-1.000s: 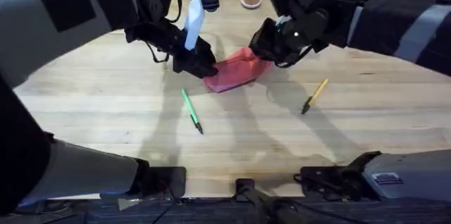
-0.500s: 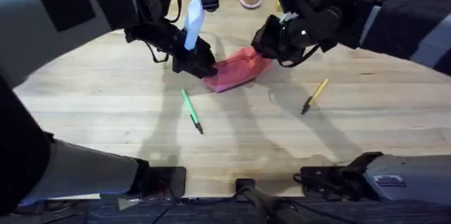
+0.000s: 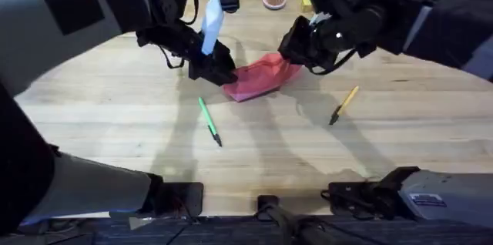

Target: Unzip the bag, pick up the pens from the table one at a time and place them inside, then zip the bag closed.

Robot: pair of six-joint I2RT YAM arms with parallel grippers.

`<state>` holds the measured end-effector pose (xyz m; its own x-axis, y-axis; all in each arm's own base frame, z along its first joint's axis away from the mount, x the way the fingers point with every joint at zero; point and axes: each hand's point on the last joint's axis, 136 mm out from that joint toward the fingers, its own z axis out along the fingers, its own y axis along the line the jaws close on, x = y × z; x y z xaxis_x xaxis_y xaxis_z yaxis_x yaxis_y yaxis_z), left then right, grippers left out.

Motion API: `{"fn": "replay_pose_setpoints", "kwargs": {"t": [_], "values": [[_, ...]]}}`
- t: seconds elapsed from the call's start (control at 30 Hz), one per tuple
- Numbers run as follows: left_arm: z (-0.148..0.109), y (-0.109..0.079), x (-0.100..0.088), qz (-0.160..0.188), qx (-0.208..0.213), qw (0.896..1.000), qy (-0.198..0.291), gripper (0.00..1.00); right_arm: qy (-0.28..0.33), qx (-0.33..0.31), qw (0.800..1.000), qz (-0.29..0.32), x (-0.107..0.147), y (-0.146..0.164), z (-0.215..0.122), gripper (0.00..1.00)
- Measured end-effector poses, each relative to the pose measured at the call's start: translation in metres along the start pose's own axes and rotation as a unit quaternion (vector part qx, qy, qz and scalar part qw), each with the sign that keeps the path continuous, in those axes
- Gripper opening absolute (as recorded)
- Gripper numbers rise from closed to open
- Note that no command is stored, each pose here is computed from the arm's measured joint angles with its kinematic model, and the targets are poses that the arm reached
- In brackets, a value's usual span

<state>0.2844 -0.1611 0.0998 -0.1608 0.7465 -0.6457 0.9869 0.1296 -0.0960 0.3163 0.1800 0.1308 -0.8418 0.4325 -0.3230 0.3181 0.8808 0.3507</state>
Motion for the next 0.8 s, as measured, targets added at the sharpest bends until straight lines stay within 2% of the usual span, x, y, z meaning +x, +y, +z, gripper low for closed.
{"fn": "replay_pose_setpoints", "kwargs": {"t": [0.47, 0.8], "values": [[0.001, -0.002, -0.001, 0.000, 0.003, 1.000, -0.003, 0.043, 0.006, -0.043, 0.999, 0.000, 0.003, 0.014, -0.016, 0.031], [0.000, -0.001, 0.000, -0.001, 0.002, 1.000, 0.001, 0.043, 0.013, -0.059, 0.998, -0.026, 0.018, 0.029, -0.018, 0.031]]}}
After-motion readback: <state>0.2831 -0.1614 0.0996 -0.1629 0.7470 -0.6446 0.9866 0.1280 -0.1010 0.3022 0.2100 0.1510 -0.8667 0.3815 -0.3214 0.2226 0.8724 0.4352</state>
